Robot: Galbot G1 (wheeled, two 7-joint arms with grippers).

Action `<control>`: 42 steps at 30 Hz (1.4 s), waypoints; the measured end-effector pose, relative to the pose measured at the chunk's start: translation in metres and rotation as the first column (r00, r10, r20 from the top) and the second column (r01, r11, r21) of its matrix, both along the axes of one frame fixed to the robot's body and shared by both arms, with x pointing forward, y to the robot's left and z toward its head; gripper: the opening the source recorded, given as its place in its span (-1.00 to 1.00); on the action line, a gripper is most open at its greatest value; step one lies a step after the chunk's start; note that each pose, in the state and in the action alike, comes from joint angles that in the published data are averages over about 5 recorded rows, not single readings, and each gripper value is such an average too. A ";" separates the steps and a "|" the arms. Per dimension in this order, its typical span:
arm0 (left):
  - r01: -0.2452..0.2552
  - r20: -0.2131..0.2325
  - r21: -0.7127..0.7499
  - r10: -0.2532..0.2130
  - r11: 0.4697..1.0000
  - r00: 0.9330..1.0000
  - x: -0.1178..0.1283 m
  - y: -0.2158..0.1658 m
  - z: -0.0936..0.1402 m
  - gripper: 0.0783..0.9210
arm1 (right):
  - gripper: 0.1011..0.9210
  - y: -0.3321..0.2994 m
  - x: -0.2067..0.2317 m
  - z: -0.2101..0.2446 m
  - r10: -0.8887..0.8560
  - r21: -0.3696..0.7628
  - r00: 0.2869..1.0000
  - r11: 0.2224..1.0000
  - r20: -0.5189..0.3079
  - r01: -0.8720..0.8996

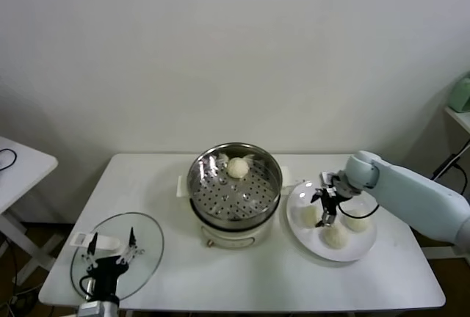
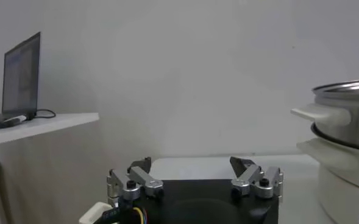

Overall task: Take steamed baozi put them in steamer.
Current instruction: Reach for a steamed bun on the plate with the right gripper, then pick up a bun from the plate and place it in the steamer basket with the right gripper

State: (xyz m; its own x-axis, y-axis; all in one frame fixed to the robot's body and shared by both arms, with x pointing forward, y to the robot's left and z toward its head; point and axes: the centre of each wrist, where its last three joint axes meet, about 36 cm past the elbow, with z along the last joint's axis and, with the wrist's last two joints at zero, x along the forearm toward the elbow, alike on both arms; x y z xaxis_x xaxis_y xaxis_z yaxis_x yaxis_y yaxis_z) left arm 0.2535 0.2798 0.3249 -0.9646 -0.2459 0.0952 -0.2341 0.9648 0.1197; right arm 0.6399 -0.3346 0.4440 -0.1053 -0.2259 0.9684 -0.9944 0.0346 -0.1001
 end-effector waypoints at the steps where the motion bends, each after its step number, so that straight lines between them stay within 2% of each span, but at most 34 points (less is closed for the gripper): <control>1: 0.000 0.000 0.000 0.000 1.000 1.000 0.000 0.000 0.000 0.77 | 0.76 0.001 0.001 -0.001 0.000 -0.001 1.000 1.000 -0.002 0.000; 9: -0.004 -0.001 0.000 0.004 1.000 1.000 0.000 0.001 0.000 0.77 | 0.73 0.006 0.004 -0.006 0.003 0.000 1.000 1.000 -0.026 -0.003; 15: -0.004 -0.002 0.000 0.004 1.000 1.000 0.000 0.001 0.000 0.77 | 0.51 0.004 0.005 -0.007 -0.001 -0.001 0.999 1.000 -0.035 0.001; 27: -0.004 -0.003 -0.001 0.004 1.000 1.000 0.000 0.001 0.001 0.77 | 0.47 -0.002 0.006 0.002 -0.025 0.014 0.999 1.000 -0.031 0.025; 34: -0.003 0.002 -0.002 0.003 1.000 1.000 0.001 0.001 0.004 0.77 | 0.48 -0.014 0.020 0.043 -0.065 0.049 0.998 0.997 -0.006 0.065; 42: 0.005 0.007 -0.005 -0.005 1.000 1.000 0.002 -0.002 0.009 0.77 | 0.49 -0.019 0.048 0.131 -0.076 0.098 0.995 0.993 0.059 0.070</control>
State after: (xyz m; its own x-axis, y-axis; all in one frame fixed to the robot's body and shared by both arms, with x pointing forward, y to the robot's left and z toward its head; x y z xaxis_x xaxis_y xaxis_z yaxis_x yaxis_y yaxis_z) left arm 0.2555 0.2782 0.3336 -0.9665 -0.2408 0.0892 -0.2303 0.9665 0.1136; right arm 0.6882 -0.3541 0.5751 -0.1845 -0.3067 0.9338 -0.9808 0.1191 -0.1547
